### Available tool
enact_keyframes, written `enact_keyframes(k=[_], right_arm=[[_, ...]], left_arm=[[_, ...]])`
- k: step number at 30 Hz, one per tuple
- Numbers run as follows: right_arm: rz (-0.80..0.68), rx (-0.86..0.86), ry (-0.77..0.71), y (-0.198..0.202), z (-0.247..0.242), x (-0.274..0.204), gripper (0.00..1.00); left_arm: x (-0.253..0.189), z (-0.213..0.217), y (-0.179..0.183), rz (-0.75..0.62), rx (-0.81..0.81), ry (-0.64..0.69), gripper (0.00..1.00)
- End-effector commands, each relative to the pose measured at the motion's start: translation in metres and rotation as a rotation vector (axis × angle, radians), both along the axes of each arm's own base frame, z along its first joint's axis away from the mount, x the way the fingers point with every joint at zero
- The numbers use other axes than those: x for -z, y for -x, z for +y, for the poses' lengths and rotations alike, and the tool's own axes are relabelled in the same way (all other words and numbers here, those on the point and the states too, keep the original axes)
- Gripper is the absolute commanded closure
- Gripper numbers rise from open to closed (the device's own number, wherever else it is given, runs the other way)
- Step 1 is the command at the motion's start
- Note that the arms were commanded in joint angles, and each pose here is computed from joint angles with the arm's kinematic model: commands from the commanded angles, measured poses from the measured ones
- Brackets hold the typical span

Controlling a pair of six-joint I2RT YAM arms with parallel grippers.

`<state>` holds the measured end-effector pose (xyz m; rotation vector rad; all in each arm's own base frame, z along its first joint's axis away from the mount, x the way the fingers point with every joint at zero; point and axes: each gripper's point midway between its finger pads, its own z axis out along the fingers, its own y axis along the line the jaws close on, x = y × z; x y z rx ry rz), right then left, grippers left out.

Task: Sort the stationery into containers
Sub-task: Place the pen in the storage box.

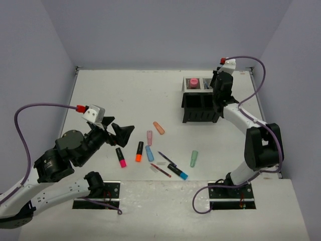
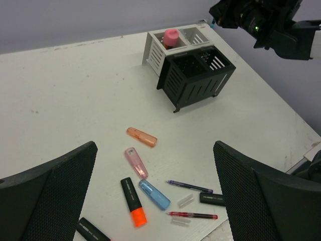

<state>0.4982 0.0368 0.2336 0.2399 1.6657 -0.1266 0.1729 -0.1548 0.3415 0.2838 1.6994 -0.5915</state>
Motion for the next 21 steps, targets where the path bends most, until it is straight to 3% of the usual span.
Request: enact_keyframes(k=[1,5,11,17,21], right_arm=[[-0.070,-0.050,0.028,-0.028,0.011,-0.019,0.98],[-0.043,-0.066,0.026,-0.040,0.016,-0.003,0.87],[-0.003,-0.096,0.040,-0.051,0.020,0.014,0.84],[0.032,-0.111,0.048,-0.045,0.021,0.021,0.57],[0.038,-0.110,0.054,-0.038,0.019,0.021,0.52]], left_arm=[[0.016,-0.001,0.002,0.019,0.015,-0.024,0.00],[0.028,-0.002,-0.001,0.034,0.004,-0.059,0.00],[0.041,-0.001,-0.002,0.037,-0.009,-0.070,0.00],[0.048,0.004,-0.004,0.037,-0.034,-0.068,0.00],[0.059,0.008,-0.010,0.062,-0.085,-0.106,0.00]])
